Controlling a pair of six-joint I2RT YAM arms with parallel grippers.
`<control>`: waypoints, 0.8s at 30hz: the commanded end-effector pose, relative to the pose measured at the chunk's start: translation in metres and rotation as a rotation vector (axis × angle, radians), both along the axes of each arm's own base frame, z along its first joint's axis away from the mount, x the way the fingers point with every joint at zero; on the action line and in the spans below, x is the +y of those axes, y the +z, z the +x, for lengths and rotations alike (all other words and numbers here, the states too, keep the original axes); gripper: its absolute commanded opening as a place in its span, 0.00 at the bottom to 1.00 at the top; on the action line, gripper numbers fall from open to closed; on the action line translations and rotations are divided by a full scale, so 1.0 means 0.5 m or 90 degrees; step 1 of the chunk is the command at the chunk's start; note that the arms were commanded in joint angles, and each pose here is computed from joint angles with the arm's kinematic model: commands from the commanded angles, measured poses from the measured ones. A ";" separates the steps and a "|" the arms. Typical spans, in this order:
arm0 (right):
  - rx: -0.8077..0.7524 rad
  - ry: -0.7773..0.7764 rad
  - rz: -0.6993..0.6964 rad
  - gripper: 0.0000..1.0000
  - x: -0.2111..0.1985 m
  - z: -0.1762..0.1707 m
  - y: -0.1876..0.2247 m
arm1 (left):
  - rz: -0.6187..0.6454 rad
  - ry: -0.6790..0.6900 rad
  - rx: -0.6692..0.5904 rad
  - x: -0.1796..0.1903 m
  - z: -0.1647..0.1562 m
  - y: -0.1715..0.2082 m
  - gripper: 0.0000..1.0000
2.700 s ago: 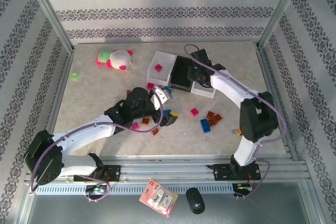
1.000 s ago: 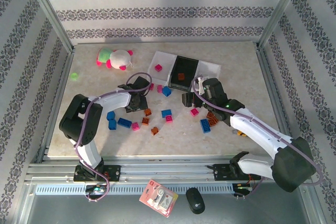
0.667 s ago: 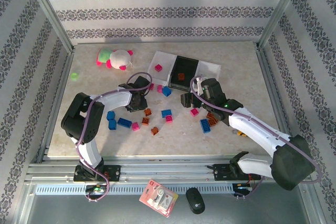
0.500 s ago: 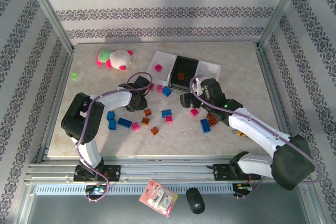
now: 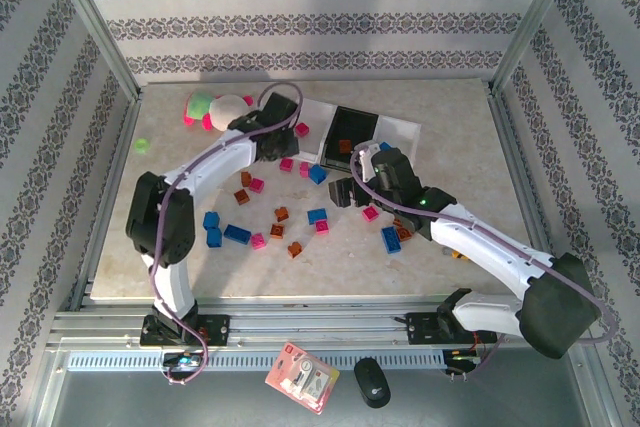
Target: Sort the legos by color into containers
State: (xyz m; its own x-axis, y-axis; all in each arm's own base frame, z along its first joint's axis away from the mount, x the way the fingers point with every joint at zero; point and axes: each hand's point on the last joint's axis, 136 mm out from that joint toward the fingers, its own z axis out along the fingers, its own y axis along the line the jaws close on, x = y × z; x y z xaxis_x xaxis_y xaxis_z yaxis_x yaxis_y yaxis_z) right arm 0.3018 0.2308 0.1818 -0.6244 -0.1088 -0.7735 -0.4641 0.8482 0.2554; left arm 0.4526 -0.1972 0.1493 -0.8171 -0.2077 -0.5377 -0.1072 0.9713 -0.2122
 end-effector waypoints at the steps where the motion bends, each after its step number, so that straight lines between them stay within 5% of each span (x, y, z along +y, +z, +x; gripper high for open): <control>1: -0.027 0.015 0.010 0.90 0.019 0.009 0.030 | 0.043 -0.037 0.027 -0.005 0.039 -0.025 0.23; 7: -0.036 0.002 0.004 0.90 0.007 0.008 0.036 | 0.046 -0.060 0.023 -0.040 0.128 -0.035 0.23; 15: -0.044 -0.020 -0.008 0.90 -0.014 0.004 0.041 | 0.043 -0.068 0.055 -0.053 0.160 -0.079 0.30; 20: -0.049 -0.056 -0.012 0.91 -0.039 0.004 0.042 | 0.035 -0.072 0.017 -0.052 0.158 -0.018 0.60; 24: -0.039 -0.090 -0.022 0.92 -0.064 0.003 0.031 | 0.012 -0.098 -0.026 -0.058 0.136 0.043 0.68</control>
